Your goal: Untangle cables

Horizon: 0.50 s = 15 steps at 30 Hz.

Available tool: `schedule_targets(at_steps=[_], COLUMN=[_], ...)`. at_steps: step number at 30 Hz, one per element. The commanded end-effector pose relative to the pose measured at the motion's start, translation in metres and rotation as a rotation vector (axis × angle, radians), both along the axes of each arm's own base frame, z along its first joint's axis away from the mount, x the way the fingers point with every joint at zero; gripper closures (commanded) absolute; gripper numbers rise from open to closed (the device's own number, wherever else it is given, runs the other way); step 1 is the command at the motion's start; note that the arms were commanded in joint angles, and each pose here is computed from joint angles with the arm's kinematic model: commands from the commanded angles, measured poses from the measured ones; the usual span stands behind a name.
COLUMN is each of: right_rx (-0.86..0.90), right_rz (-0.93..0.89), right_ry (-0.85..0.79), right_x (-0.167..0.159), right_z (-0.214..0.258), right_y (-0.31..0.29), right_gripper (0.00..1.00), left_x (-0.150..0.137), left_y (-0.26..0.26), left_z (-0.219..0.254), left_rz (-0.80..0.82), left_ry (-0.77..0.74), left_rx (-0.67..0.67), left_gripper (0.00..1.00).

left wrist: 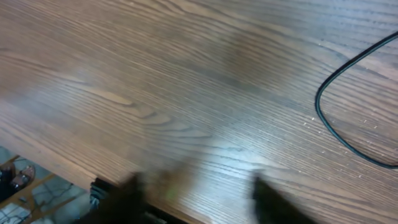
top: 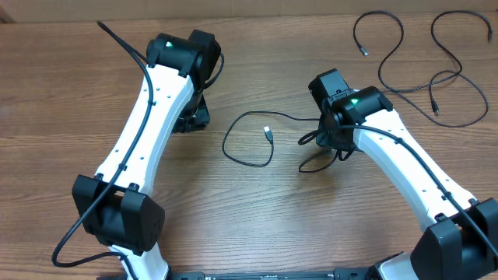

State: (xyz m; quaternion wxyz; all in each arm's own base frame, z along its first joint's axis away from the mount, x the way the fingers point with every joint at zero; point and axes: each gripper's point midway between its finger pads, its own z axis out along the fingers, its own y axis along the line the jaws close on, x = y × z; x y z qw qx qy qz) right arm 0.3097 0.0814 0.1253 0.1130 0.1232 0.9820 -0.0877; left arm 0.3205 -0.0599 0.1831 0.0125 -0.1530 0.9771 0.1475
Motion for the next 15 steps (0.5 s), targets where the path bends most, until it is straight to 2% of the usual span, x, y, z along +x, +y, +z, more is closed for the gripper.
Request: schedule_targets(at_steps=[1, 4, 6, 12, 15], right_rx=[0.006, 0.008, 0.008, 0.008, 0.01], right_rz=[-0.014, -0.014, -0.014, -0.014, -0.015], right_ry=[-0.035, -0.038, -0.038, -0.039, -0.042], right_x=[0.005, 0.006, 0.006, 0.006, 0.006], right_z=[0.008, 0.008, 0.008, 0.008, 0.008], right_y=[0.0, 0.0, 0.0, 0.0, 0.001], right_gripper=[0.96, 0.95, 0.95, 0.95, 0.94], left_x=[-0.008, -0.011, -0.013, -0.029, -0.035], left_y=[-0.023, -0.054, -0.068, -0.106, -0.12], left_z=[-0.018, -0.033, -0.042, -0.074, -0.092], left_rz=[-0.044, -0.125, -0.134, -0.084, -0.044], left_ry=[0.068, 0.109, 0.12, 0.176, 0.173], left_rx=[-0.129, -0.301, -0.368, -0.519, -0.522], left_gripper=[0.29, 0.29, 0.3, 0.36, 0.33])
